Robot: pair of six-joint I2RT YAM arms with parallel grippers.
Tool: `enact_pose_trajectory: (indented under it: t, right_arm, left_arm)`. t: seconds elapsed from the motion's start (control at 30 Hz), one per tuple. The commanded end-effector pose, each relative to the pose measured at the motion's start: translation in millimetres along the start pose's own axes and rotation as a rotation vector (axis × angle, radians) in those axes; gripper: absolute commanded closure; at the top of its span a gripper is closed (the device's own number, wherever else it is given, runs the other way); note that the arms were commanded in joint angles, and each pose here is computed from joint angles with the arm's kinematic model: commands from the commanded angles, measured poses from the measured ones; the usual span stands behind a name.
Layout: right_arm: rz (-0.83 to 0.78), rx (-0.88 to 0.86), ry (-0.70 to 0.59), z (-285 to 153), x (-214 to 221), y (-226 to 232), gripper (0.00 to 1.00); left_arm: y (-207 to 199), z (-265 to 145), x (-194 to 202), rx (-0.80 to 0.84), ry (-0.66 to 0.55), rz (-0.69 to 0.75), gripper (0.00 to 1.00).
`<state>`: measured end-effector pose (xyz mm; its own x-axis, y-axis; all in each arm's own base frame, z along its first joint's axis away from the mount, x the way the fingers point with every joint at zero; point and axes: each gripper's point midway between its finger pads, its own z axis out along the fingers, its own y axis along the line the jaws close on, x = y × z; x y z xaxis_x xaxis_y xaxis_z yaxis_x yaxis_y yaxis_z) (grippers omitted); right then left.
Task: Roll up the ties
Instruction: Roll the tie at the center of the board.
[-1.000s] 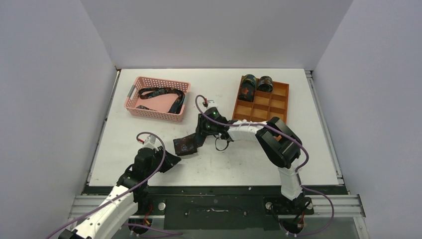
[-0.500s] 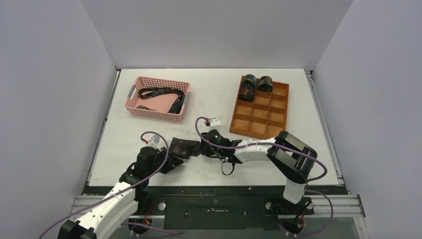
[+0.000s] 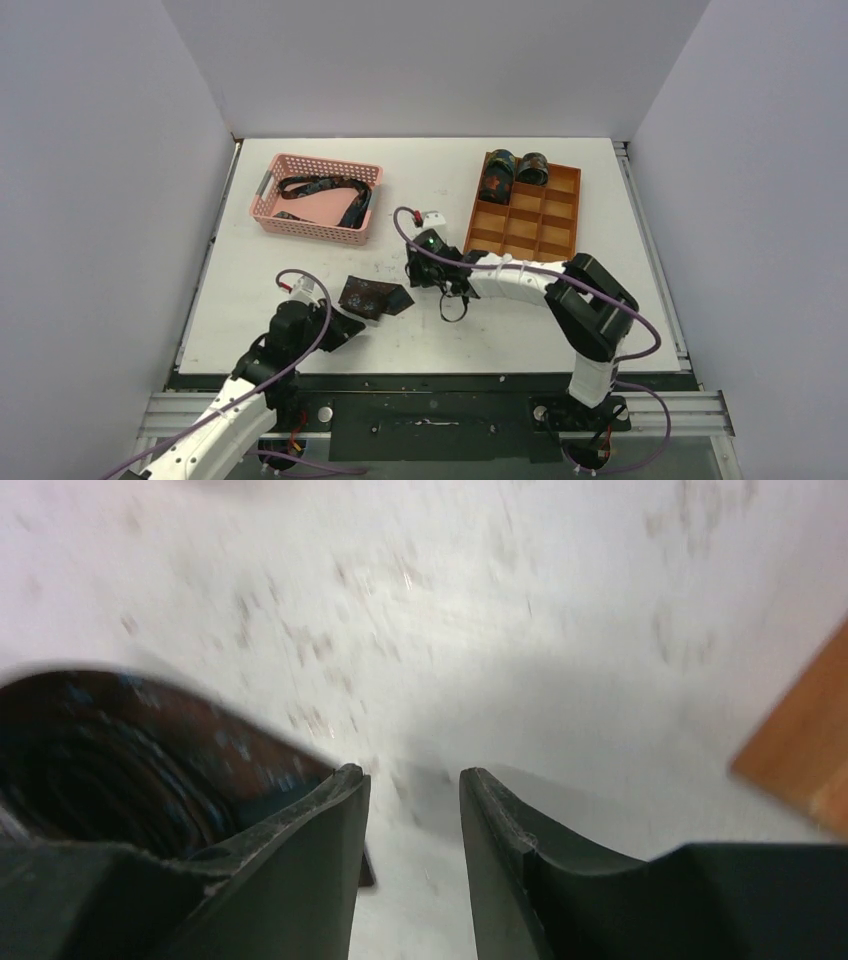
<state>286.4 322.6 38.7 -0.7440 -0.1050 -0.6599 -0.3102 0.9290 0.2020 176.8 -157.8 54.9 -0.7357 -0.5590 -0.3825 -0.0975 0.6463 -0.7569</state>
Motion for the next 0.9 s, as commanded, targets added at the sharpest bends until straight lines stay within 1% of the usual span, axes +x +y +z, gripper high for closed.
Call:
enact_pose_trajectory:
  t: [0.0, 0.13, 0.23, 0.4, 0.43, 0.6, 0.77, 0.87]
  right_arm:
    - [-0.059, -0.060, -0.041, 19, -58, 26, 0.61]
    - [-0.080, -0.097, -0.029, 45, -67, 44, 0.63]
    - [-0.076, -0.133, -0.021, 61, -63, 56, 0.64]
    - [-0.127, -0.153, 0.013, 82, -44, 74, 0.65]
    - [-0.141, -0.179, 0.031, 84, -37, 81, 0.65]
    - [-0.197, -0.191, 0.071, 96, -19, 90, 0.66]
    - [-0.220, -0.202, 0.086, 91, -8, 87, 0.66]
    - [-0.219, -0.234, 0.117, 86, 5, 89, 0.66]
  left_arm:
    - [19, -7, -3, -0.108, -0.047, -0.102, 1.00]
    - [52, -13, -3, -0.270, -0.093, -0.188, 1.00]
    - [65, -11, 0, -0.314, -0.103, -0.216, 1.00]
    - [70, -6, -2, -0.350, -0.109, -0.224, 1.00]
    - [70, -4, -3, -0.355, -0.111, -0.221, 1.00]
    - [64, 6, -10, -0.342, -0.113, -0.203, 1.00]
    - [48, 19, -16, -0.289, -0.091, -0.174, 1.00]
    - [39, 27, -19, -0.254, -0.084, -0.167, 1.00]
